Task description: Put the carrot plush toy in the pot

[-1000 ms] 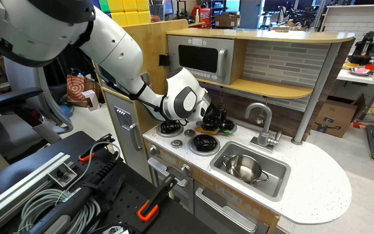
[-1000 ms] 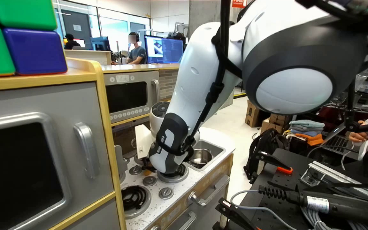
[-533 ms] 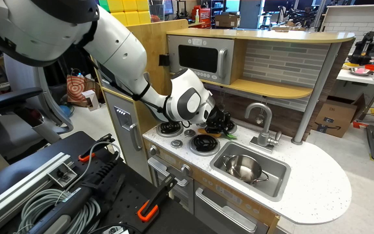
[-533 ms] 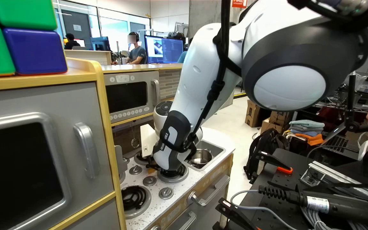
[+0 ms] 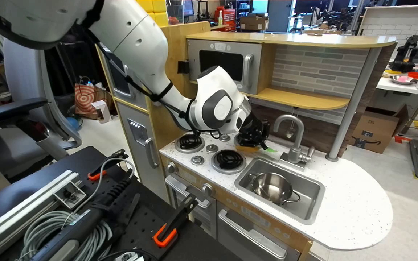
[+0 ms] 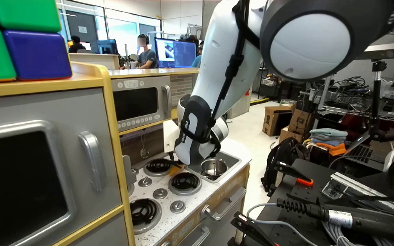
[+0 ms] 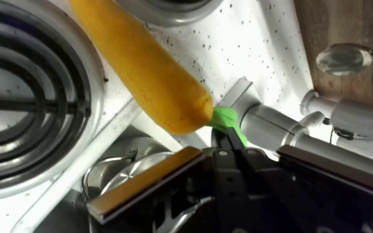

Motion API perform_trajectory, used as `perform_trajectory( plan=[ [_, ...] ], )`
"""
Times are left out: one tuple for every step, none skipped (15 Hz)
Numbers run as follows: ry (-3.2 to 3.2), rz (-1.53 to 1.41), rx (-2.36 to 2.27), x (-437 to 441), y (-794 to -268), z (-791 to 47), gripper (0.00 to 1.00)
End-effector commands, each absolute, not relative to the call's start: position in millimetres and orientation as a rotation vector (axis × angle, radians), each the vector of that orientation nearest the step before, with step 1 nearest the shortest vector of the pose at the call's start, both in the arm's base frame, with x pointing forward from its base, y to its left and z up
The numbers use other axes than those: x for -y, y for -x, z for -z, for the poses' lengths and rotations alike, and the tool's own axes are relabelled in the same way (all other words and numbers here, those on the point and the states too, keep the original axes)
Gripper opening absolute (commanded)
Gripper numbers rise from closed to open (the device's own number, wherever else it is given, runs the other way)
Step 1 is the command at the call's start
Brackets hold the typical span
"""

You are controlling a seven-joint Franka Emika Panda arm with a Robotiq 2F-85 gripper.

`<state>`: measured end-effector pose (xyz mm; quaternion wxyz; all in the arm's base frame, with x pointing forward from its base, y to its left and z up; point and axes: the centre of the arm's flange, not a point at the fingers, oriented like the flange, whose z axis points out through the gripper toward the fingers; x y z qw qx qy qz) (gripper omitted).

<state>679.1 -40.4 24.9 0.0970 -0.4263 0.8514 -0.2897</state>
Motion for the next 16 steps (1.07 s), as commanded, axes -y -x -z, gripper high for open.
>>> perform_trajectory(
  plan=[
    [1.215, 0.837, -2.622, 65.5, -656.2, -47.9, 0.0],
    [1.195, 0.821, -2.679, 75.1, -651.4, -44.1, 0.0],
    [1.18, 0.802, -2.73, 83.8, -646.6, -41.5, 0.0],
    [1.148, 0.789, -2.788, 94.3, -640.7, -38.1, 0.0],
    [1.12, 0.781, -2.833, 103.4, -635.5, -36.3, 0.0],
    [1.085, 0.777, -2.875, 113.2, -630.6, -35.1, 0.0],
    [1.042, 0.782, -2.908, 122.7, -626.0, -34.8, 0.0],
    [0.992, 0.793, -2.93, 132.4, -622.8, -37.0, 0.0],
    [0.948, 0.8, -2.949, 141.5, -620.1, -38.6, 0.0],
    [0.908, 0.807, -2.966, 150.2, -618.3, -40.3, 0.0],
    [0.87, 0.817, -2.978, 157.6, -617.0, -42.0, 0.0],
    [0.839, 0.823, -2.985, 163.3, -616.2, -42.8, 0.0],
    [0.821, 0.824, -2.992, 167.6, -616.0, -44.4, 0.0],
    [0.806, 0.82, -2.997, 169.9, -616.3, -44.4, 0.0],
    [0.802, 0.82, -3.002, 170.6, -616.2, -43.8, 0.0],
    [0.783, 0.808, -3.014, 170.8, -615.9, -43.1, 0.27]
  ],
)
